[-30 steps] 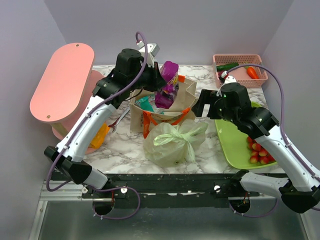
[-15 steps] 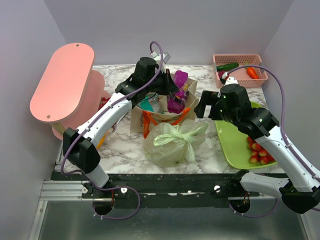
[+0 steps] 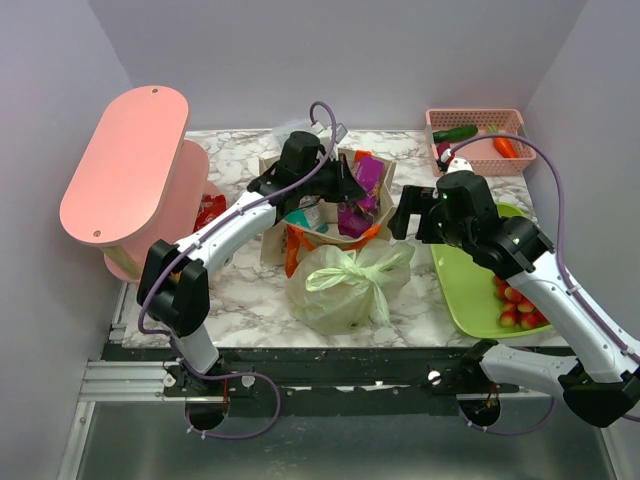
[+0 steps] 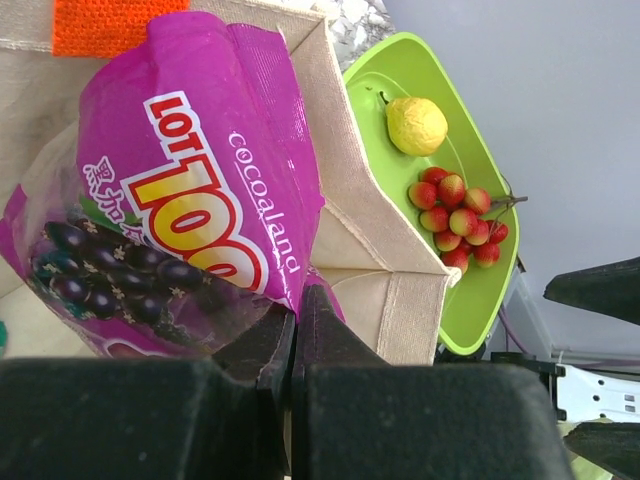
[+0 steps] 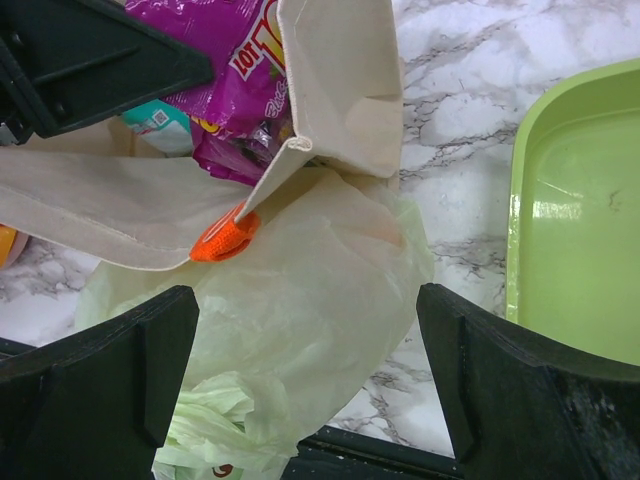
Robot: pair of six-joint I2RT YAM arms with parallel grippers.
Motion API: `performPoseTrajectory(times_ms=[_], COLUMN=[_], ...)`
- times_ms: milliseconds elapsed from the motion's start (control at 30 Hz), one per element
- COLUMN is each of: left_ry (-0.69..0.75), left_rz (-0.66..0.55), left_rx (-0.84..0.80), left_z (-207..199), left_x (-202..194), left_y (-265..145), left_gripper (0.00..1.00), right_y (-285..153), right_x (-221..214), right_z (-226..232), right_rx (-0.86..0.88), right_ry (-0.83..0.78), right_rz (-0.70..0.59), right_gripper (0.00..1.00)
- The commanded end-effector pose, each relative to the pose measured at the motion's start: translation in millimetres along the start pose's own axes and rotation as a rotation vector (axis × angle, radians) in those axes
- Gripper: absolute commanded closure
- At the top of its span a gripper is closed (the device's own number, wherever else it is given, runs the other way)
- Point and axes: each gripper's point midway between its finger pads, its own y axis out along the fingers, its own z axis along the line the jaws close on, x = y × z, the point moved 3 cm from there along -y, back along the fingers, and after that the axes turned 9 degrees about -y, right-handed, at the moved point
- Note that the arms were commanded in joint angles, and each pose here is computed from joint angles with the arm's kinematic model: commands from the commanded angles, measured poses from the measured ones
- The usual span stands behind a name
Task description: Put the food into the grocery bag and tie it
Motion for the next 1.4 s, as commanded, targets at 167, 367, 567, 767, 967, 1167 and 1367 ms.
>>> performPoseTrajectory(times_ms=[167, 367, 567, 767, 967, 1167, 1367], left_ry=[0.027, 0.095, 0.206, 0.284, 0.324, 0.325, 0.301], left_rz=[-0.022, -0.064, -0.132, -0.258, -0.333, -0.338, -0.311], left_rx=[-0.066, 0.032, 0.156, 0.347, 0.623, 0.76, 0.813], left_z=[-24, -34, -65, -75, -42, -8, 24], left_x=[1, 6, 28, 56, 61, 52, 48], left_y=[3, -13, -57, -122, -170, -189, -189], left_gripper=[0.74, 0.12, 0.06, 0.06, 0.03, 0.02, 0.06], right_y=[3, 6, 8, 18, 39, 64, 89], right_x=[-4, -1, 21, 49, 72, 80, 84], right_z=[-5, -2, -4, 1, 5, 7, 10], right_rx=[-0.025, -0.015, -0.061, -0.1, -0.149, -0.204, -0.236], right_ry=[-0.019, -0.028, -0.053, -0.037, -0.062, -0.104, -0.144], right_rz=[0.006, 0.003, -0.048, -0.109, -0.15, -0.133, -0.112], right_gripper=[0.0, 0.0, 0.0, 0.0, 0.0, 0.0, 0.0])
